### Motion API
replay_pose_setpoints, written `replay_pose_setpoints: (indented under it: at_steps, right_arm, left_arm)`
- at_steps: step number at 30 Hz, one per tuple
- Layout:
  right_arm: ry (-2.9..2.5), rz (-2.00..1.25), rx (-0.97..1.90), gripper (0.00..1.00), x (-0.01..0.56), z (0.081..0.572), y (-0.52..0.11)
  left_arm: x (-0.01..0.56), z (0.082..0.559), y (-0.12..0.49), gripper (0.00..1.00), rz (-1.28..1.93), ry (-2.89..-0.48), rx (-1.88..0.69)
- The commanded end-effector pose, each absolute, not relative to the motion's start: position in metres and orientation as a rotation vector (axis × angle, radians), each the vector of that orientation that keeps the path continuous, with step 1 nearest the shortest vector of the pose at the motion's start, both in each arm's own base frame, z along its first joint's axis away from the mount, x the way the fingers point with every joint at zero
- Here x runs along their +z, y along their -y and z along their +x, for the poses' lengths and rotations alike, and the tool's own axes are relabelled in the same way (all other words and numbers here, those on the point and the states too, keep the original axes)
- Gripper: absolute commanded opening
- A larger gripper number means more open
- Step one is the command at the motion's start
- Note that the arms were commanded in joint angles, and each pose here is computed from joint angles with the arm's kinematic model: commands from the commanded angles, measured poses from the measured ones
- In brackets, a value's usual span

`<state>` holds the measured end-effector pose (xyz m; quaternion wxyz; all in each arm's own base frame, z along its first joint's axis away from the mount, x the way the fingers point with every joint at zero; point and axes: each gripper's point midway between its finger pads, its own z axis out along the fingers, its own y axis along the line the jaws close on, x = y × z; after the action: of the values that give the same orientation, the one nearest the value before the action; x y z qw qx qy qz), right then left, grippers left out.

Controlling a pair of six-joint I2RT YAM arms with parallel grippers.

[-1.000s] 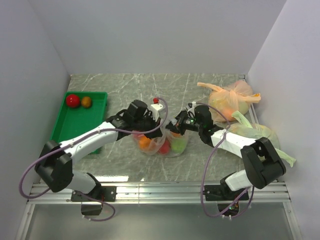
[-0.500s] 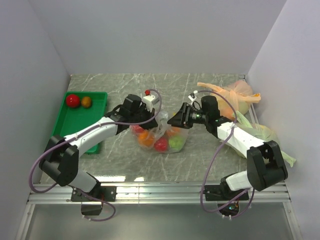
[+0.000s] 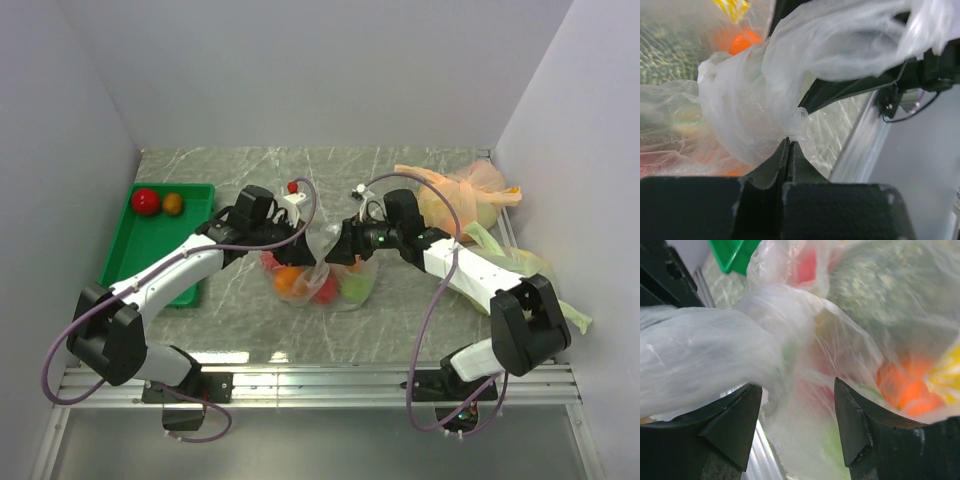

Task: Place the fake fruits into the plastic bag and tie a complex knot

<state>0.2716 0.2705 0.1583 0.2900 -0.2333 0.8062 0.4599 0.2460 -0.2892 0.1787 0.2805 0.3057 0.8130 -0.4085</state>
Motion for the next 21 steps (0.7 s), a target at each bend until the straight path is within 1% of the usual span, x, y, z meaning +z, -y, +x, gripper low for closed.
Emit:
replay_pose_setpoints:
  at_steps: [1,3,8,12,14,16,17,18,19,20,21]
  right_arm:
    - [-1.962,-0.793,1.161,0.68,0.181,0.286,-0.285]
    - [-1.886,-0.892,1.136,0.71,0.184,0.285,-0.289]
    - [-1.727,-1.077,1.028,0.72,0.191,0.297,-0.294]
    - [-1.614,-1.224,1.004,0.72,0.185,0.293,-0.303]
    - [-1.578,-1.275,0.999,0.71,0.180,0.290,-0.307]
    - [-1.568,-1.281,1.014,0.66,0.179,0.287,-0.312]
    - [-1.556,-1.279,1.023,0.58,0.181,0.286,-0.315]
    - [-1.561,-1.272,1.034,0.43,0.182,0.285,-0.319]
    - [-1.588,-1.241,1.019,0.11,0.181,0.289,-0.322]
    - [-1.651,-1.169,1.074,0.00,0.182,0.291,-0.326]
    - [-1.701,-1.124,1.101,0.00,0.182,0.293,-0.328]
  left_arm:
    - [0.201,0.231,0.291,0.00,0.862,-2.165,-1.174]
    - [0.204,0.227,0.291,0.00,0.882,-2.151,-1.206]
    - [0.210,0.220,0.292,0.00,0.933,-2.137,-1.301]
    - [0.211,0.229,0.287,0.00,0.899,-2.163,-1.361]
    - [0.212,0.238,0.284,0.00,0.864,-2.180,-1.356]
    - [0.216,0.241,0.282,0.00,0.859,-2.174,-1.355]
    - [0.216,0.240,0.282,0.00,0.855,-2.178,-1.356]
    - [0.218,0.240,0.283,0.00,0.848,-2.175,-1.361]
    - [0.222,0.240,0.282,0.00,0.832,-2.165,-1.349]
    - [0.218,0.238,0.280,0.00,0.809,-2.178,-1.344]
    - [0.219,0.238,0.280,0.00,0.787,-2.175,-1.333]
